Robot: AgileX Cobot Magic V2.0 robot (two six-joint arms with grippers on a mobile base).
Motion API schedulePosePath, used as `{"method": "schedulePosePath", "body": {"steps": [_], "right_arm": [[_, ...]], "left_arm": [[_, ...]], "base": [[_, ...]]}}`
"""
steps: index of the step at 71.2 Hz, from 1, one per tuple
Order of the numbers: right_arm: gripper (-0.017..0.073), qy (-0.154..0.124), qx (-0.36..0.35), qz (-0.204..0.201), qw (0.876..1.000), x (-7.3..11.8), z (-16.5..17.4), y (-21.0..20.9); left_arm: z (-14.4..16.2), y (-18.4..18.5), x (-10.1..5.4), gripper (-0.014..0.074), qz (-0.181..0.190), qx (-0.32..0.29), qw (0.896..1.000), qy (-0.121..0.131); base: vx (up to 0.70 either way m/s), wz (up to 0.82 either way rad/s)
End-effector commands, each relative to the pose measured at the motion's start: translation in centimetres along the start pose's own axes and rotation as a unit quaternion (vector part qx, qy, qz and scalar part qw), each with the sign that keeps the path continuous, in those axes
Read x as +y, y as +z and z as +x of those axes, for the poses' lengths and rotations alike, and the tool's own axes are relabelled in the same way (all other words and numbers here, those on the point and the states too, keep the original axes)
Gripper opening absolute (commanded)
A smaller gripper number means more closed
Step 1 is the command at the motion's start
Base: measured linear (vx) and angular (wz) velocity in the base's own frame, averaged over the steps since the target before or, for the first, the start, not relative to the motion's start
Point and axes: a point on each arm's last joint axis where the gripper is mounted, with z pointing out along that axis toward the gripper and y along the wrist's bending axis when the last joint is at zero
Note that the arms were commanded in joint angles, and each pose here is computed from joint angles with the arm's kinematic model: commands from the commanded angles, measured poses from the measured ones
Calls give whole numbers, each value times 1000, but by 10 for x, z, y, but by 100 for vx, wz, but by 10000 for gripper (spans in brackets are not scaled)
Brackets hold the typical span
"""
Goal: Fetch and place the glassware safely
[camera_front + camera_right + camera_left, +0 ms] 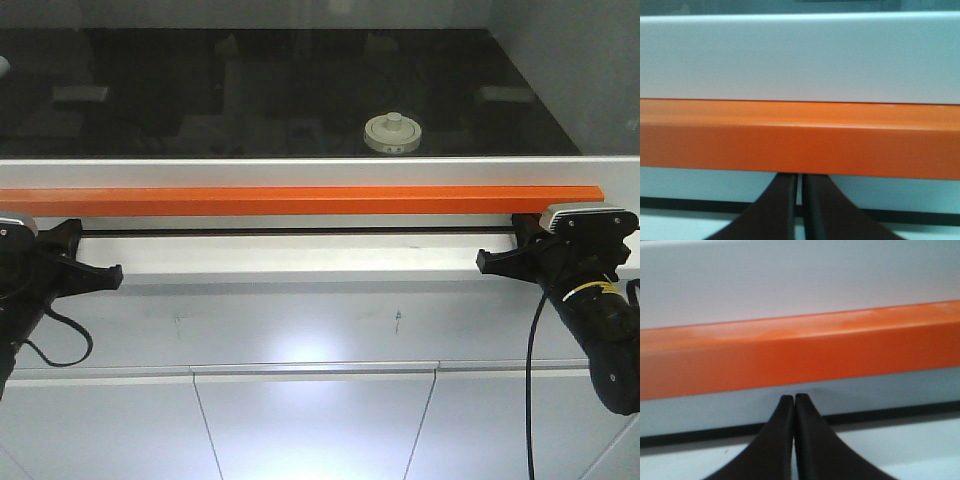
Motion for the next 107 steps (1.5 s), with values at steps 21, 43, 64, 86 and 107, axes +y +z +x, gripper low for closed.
{"method": "schedulePosePath", "body": {"steps": [21, 43, 64, 86, 107], "right_arm": [[-1, -5, -77, -4, 997, 0, -25, 1], [-1, -6, -91, -5, 996, 1, -28, 0], [-1, -9, -117, -5, 993, 1, -47, -5], [-1, -15, -140, -3, 990, 2, -74, -12], [-1, -23, -169, -2, 985, 2, -109, -13]], "left_arm": [[-38, 13, -1, -7, -1, -108, 994, -6], [-51, 11, -1, -7, -1, -136, 991, -6], [-80, 11, -1, -7, 0, -154, 988, -4], [-116, 0, -2, -7, 4, -196, 981, 1], [-141, -18, -2, -7, 3, -227, 974, 1]], "base": [[0, 0], [0, 0], [0, 0], [0, 1], [0, 0]]}}
